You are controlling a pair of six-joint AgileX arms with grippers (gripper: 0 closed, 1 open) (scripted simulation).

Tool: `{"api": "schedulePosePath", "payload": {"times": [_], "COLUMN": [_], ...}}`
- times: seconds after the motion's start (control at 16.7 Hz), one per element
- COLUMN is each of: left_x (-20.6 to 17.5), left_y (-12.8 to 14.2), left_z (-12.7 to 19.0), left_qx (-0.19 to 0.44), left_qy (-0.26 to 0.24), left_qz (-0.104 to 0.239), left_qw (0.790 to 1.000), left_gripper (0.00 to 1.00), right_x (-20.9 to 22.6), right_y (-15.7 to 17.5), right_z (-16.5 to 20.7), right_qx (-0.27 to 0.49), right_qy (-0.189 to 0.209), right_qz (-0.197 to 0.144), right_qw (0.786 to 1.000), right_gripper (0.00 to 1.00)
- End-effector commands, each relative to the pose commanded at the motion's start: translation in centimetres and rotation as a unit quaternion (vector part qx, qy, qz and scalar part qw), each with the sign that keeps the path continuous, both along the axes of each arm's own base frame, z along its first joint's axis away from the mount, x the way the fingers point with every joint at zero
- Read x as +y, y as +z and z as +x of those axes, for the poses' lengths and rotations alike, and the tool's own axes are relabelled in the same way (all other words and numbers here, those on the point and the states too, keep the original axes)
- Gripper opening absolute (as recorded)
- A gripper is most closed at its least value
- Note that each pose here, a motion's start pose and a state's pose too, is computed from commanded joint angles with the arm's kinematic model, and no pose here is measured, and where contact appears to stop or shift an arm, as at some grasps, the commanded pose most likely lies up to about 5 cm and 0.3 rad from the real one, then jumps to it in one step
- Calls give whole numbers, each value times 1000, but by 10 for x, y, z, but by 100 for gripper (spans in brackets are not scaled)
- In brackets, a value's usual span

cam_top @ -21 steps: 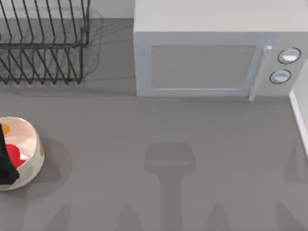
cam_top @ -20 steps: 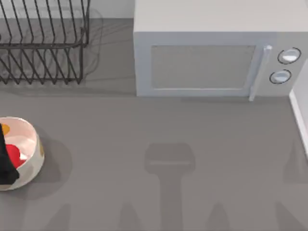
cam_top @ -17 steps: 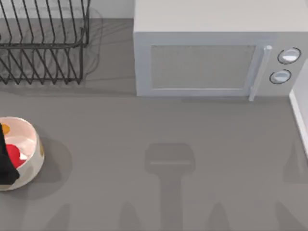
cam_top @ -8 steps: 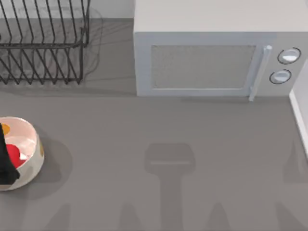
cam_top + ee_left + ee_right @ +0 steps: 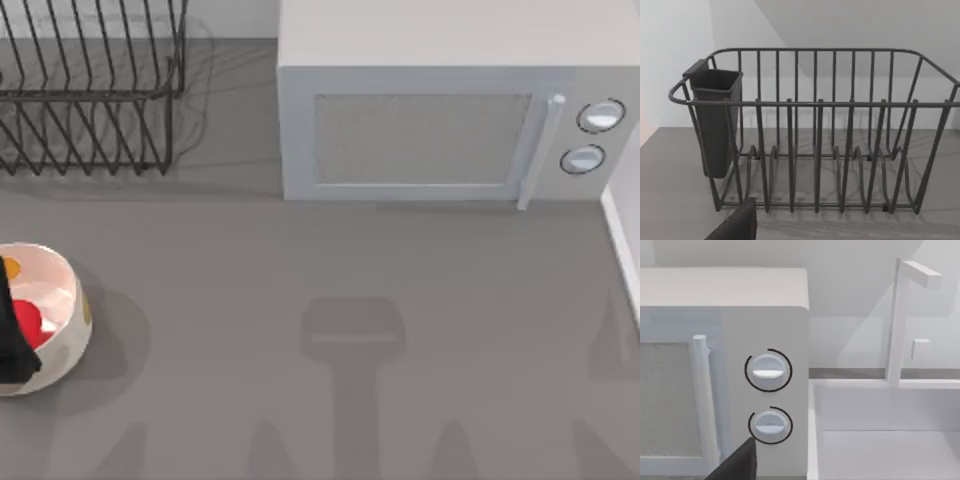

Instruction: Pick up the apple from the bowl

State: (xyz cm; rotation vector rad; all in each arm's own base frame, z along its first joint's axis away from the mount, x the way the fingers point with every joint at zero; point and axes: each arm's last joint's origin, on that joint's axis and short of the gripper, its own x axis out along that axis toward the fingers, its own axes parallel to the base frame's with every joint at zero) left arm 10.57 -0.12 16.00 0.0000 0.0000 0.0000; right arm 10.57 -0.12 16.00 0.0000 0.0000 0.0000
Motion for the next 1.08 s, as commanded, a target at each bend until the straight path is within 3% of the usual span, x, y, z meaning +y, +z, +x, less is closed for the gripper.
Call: {"api": "schedulePosePath", "payload": {"times": [0.36, 0.66, 0.84, 1.08], "left_x": [0, 2, 4, 8], "left_y": [11, 48, 68, 76], "left_z": [1, 17, 45, 103], "left_qx": [29, 172, 300, 476], "left_qy": [1, 4, 5, 3], "left_qz": [2, 7, 10, 12], "left_qw": [1000, 985, 954, 879], "left_gripper": [100, 100, 100, 100], "right_x": [0, 0, 0, 0], "right_y": [0, 0, 0, 0], "right_z": [0, 0, 0, 0], "right_qx": [0, 0, 0, 0], "right_qy": [0, 0, 0, 0], "right_qz": [0, 0, 0, 0], "right_qw": [1000, 1000, 1000, 1000], "right_gripper": [100, 100, 100, 100]}}
